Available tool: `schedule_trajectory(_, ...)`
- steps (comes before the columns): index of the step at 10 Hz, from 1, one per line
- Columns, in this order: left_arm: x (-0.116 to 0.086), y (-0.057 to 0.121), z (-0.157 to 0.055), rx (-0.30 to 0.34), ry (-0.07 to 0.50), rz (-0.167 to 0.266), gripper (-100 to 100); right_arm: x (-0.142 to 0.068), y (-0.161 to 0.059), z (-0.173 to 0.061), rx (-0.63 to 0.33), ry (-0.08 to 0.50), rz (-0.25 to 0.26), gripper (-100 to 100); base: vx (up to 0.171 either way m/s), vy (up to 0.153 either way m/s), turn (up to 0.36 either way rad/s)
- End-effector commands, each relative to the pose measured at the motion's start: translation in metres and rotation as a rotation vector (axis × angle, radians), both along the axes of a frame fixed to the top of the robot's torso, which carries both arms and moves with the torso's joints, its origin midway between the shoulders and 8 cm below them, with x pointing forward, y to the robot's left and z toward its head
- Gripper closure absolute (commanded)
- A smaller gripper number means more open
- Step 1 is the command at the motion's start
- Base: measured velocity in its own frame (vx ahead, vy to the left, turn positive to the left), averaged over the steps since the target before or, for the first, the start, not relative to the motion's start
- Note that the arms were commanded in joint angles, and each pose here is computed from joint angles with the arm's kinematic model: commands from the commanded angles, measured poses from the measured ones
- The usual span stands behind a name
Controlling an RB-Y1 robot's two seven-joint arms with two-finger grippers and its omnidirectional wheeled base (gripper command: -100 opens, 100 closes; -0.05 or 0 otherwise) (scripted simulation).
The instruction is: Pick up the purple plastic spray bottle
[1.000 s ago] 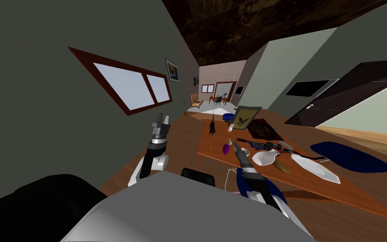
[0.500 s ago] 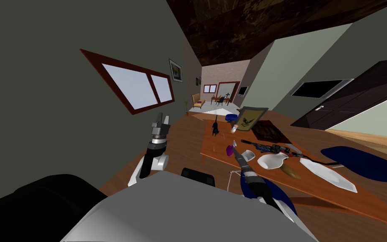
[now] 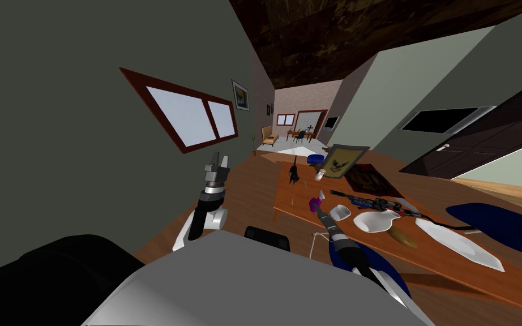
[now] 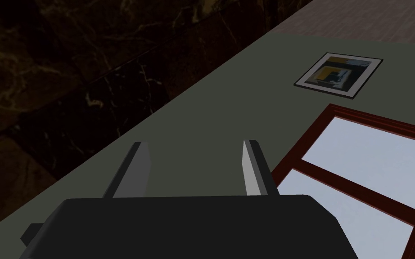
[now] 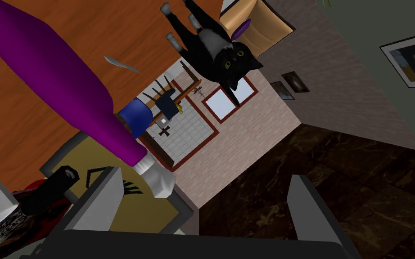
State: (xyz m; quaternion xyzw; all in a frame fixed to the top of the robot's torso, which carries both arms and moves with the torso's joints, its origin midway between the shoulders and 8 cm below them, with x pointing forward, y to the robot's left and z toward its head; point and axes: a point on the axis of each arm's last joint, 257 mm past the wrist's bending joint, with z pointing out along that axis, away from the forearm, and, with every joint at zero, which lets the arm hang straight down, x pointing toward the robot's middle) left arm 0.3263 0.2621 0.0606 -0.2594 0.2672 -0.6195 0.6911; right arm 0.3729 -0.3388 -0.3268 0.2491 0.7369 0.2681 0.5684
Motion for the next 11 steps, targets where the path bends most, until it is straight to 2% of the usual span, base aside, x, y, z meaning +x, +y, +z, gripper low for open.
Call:
schedule_trajectory(1,0.0,0.0,0.0,0.0,0.0,0.0,0,-0.006,-0.013,-0.02,-0.056,0.052,-0.001,-100,0.006,0.028,0.081)
schedule_trajectory(3,0.0,0.0,0.0,0.0,0.0,0.0,0,-0.015,-0.04,-0.048,-0.155,0.14,-0.006,-100,0.017,0.064,0.126)
schedule_trajectory(4,0.0,0.0,0.0,0.0,0.0,0.0,0,-0.016,-0.042,-0.05,-0.159,0.144,-0.007,-100,0.006,0.057,0.049)
schedule_trajectory(6,0.0,0.0,0.0,0.0,0.0,0.0,0,-0.025,-0.074,-0.071,-0.255,0.223,-0.016,-100,0.019,0.059,0.107)
schedule_trajectory(7,0.0,0.0,0.0,0.0,0.0,0.0,0,-0.025,-0.074,-0.072,-0.256,0.225,-0.017,-100,0.018,0.042,0.033)
schedule_trajectory(10,0.0,0.0,0.0,0.0,0.0,0.0,0,-0.037,-0.124,-0.091,-0.387,0.325,-0.04,-100,0.021,0.051,0.11)
schedule_trajectory(11,0.0,0.0,0.0,0.0,0.0,0.0,0,-0.037,-0.124,-0.091,-0.387,0.325,-0.04,-100,0.026,0.038,0.027)
